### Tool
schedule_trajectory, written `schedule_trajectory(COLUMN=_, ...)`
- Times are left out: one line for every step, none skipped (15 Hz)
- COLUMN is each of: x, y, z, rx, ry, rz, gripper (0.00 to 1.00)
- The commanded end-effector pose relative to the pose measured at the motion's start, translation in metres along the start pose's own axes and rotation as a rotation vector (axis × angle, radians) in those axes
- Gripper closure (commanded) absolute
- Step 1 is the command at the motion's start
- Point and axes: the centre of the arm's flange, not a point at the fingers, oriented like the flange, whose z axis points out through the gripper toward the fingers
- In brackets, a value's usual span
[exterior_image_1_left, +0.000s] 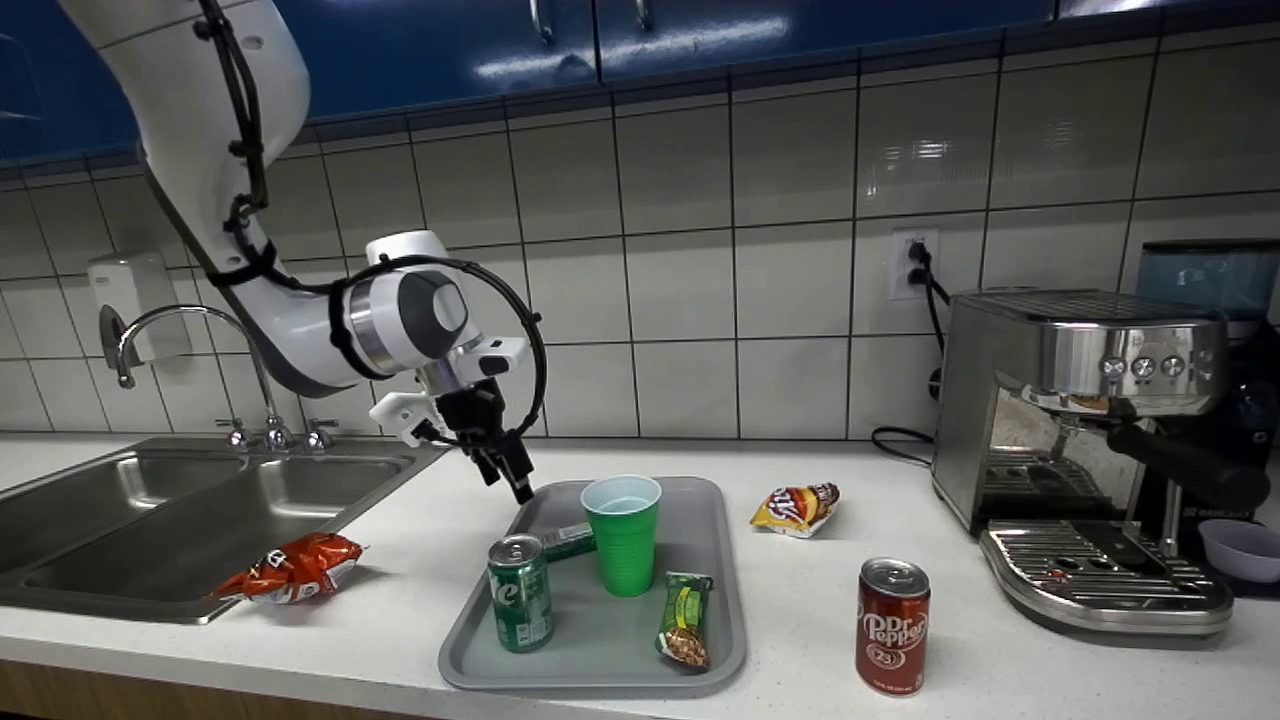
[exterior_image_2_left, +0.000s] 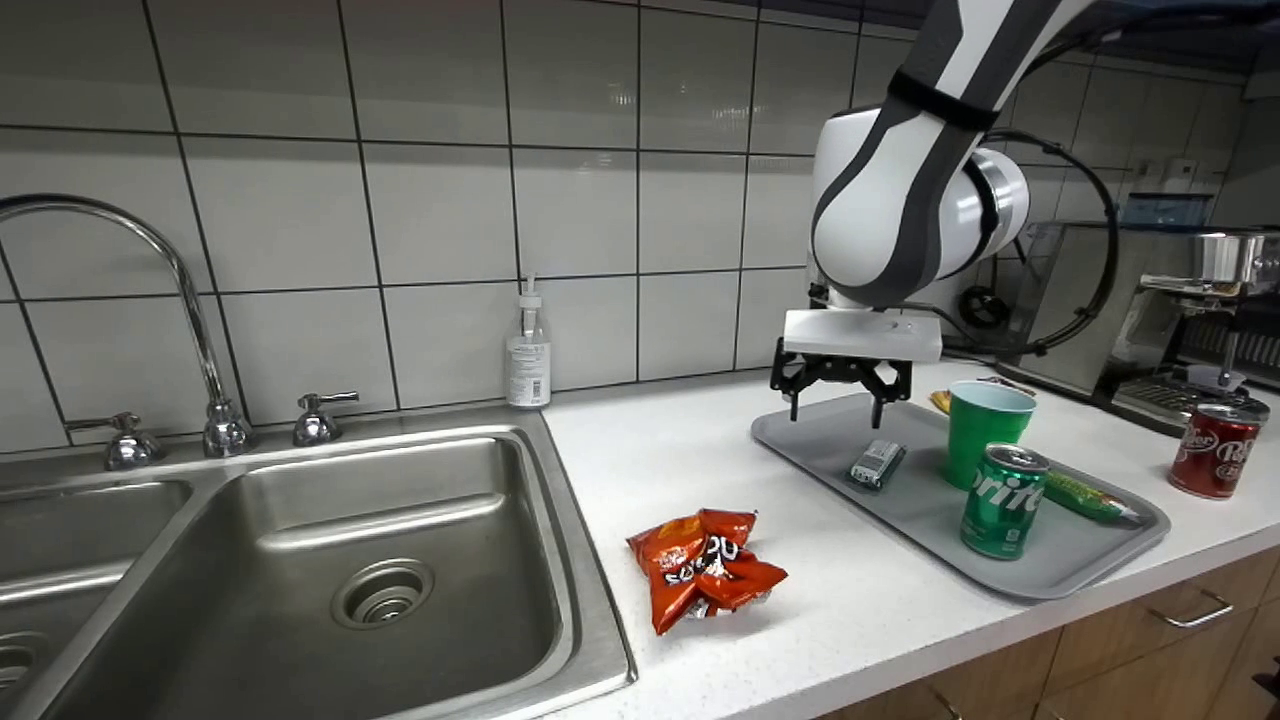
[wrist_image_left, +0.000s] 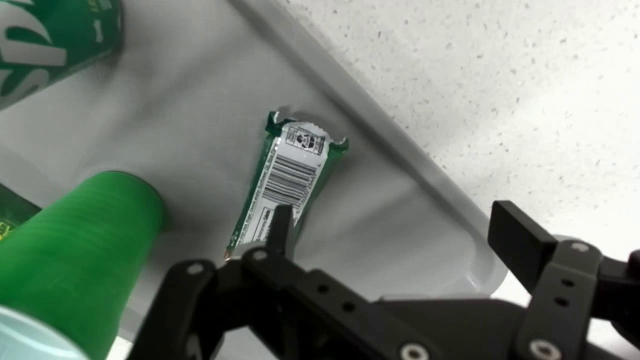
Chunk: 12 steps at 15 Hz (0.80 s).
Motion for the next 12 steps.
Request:
schedule_trajectory(x=-0.025, y=0.003, z=-0.026, rx=0.006, ry=-0.039, rz=-0.124, gripper=0.0)
schedule_trajectory(x=-0.031, y=0.001, z=-0.028, rx=0.01, ry=-0.047, rz=-0.147, gripper=0.0)
schedule_trajectory(x=-0.037, y=0.0, z=-0.031, rx=0.015, ry=-0.057, rz=-0.17, gripper=0.0)
schedule_trajectory(x=-0.043, y=-0.001, z=-0.033, rx=0.018, ry=-0.064, rz=-0.19, gripper=0.0)
schedule_trajectory(x=-0.049, y=-0.002, z=-0.037, rx=0.02, ry=-0.071, rz=-0.206, gripper=0.0)
schedule_trajectory(x=-0.054, y=-0.002, z=-0.039, rx=0.023, ry=-0.074, rz=-0.224, gripper=0.0)
schedule_trajectory(x=-0.058, y=-0.002, z=-0.041, rx=0.029, ry=-0.081, rz=-0.233, gripper=0.0)
schedule_trajectory(x=-0.061, y=0.0, z=-0.043, rx=0.032, ry=-0.082, rz=-0.245, gripper=0.0)
schedule_trajectory(x=-0.065, y=0.0, z=-0.046, rx=0.039, ry=-0.086, rz=-0.255, gripper=0.0)
schedule_trajectory(x=-0.067, y=0.002, z=-0.048, rx=0.044, ry=-0.09, rz=-0.265, gripper=0.0)
schedule_trajectory(x=-0.069, y=0.004, z=-0.051, rx=0.05, ry=-0.093, rz=-0.273, gripper=0.0)
schedule_trajectory(x=-0.071, y=0.007, z=-0.055, rx=0.062, ry=-0.103, rz=-0.289, gripper=0.0)
